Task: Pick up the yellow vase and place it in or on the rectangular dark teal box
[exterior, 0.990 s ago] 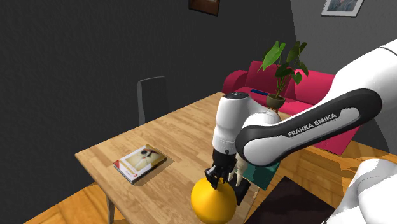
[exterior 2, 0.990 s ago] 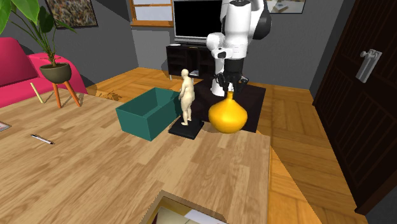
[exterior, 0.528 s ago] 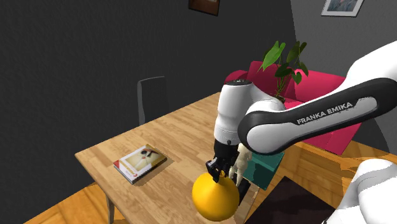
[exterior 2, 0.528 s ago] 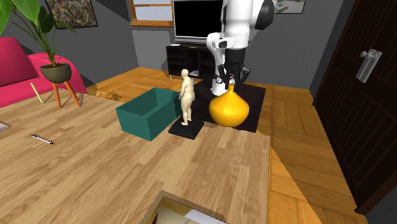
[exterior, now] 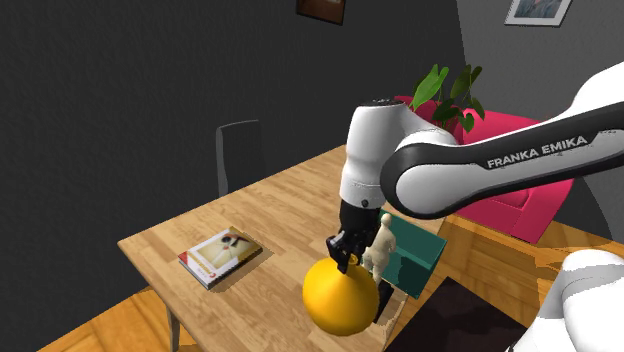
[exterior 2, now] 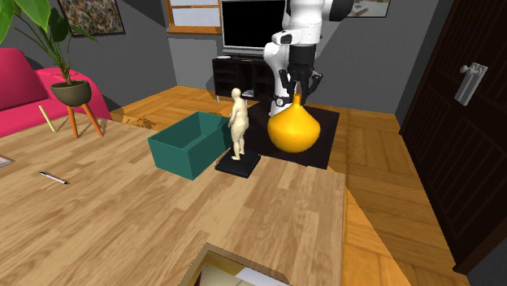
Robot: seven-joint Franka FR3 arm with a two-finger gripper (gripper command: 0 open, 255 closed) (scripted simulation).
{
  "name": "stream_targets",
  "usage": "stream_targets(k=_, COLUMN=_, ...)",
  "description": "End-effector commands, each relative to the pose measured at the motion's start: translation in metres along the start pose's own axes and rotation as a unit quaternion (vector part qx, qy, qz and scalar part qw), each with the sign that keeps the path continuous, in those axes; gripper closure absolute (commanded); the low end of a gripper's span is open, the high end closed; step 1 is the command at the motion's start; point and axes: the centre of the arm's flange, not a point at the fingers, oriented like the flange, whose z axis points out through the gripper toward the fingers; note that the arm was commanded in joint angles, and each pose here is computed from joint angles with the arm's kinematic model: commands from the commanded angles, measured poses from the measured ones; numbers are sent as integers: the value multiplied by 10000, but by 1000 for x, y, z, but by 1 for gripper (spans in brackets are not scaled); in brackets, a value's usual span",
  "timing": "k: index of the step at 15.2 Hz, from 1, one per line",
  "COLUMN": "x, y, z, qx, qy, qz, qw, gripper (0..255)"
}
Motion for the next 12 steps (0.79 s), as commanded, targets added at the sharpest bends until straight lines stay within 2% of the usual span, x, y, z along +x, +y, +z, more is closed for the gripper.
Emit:
stream_targets(k=1, x=1, y=1, z=-11, qx=1, qy=2, qz=0, qw=10000, gripper=255)
stream_targets(k=11, x=-1, y=1, z=-63, qx=1, qy=2, qz=0, qw=10000, gripper=255)
stream_targets(k=12, x=3, y=13, z=-66, qx=1, qy=2, qz=0, qw=10000, gripper=255)
